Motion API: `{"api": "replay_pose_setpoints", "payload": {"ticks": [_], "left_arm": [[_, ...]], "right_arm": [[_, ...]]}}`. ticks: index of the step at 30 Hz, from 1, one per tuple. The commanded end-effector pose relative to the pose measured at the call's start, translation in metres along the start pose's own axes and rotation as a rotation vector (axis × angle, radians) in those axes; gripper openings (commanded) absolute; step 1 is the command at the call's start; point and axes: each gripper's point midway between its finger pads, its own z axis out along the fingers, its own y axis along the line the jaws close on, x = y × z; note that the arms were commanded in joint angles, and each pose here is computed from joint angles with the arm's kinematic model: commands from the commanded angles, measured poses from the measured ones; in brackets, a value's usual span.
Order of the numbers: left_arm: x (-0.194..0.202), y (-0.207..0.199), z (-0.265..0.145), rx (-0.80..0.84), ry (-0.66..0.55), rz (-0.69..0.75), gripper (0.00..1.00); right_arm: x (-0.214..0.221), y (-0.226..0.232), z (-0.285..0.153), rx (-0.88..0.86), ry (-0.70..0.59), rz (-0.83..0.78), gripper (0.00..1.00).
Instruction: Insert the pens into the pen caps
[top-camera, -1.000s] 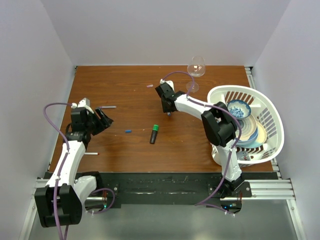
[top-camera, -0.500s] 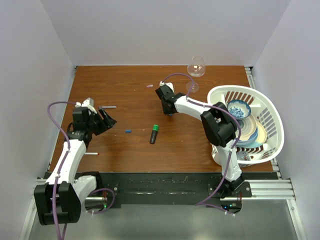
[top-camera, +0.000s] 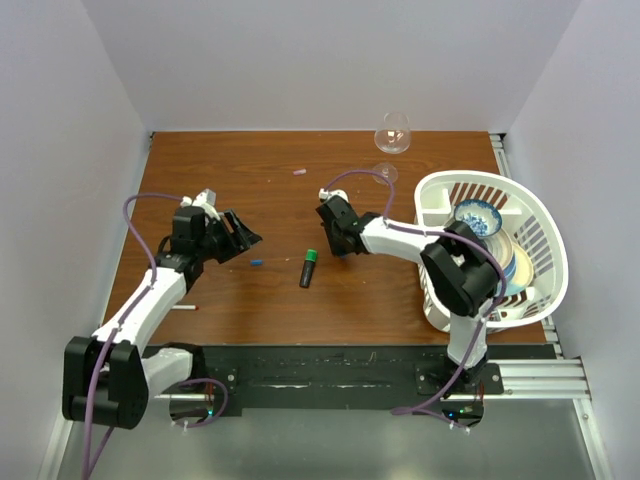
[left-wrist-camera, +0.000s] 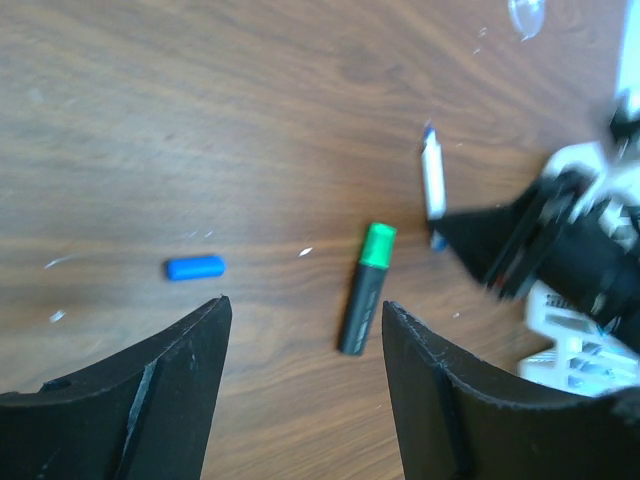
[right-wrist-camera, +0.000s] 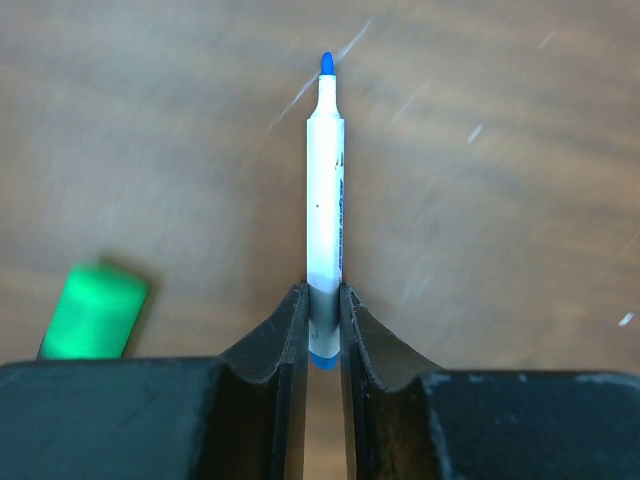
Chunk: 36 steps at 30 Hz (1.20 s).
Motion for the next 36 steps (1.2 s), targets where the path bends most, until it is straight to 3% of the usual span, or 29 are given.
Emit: {"api": "replay_pose_setpoints", "payload": {"ticks": [1,15,29,31,34,36], "left_arm": [[-0.02,-0.034,0.013,0.133,-0.063,-0.047,0.65],[-0.028,-0.086,0.03,0.27,-0.096,-0.026,0.64],[0.001,-0.089,0.041,0.292,-0.026,-0.02,0.63],[0.005,-0.092,0.042,0.306,-0.013,-0.02,0.58],[0.013,-0.093,0.045,0.32,0.017,-0.026,0.42],[0.018,-0.098,0.042,0.358,0.03,-0.034,0.18]], "right_arm": [[-0.022,0.029,-0.038,-0.114,-0.125,0.027,0.06],[-0.039,0.105,-0.132,-0.406,-0.273,0.074,0.05],[-0.056,0.138,-0.16,-0.498,-0.313,0.097,0.04],[-0.061,0.143,-0.162,-0.504,-0.32,0.108,0.05],[-0.065,0.147,-0.163,-0.509,-0.339,0.12,0.05],[-0.064,0.148,-0.163,-0.513,-0.337,0.119,0.07]]}}
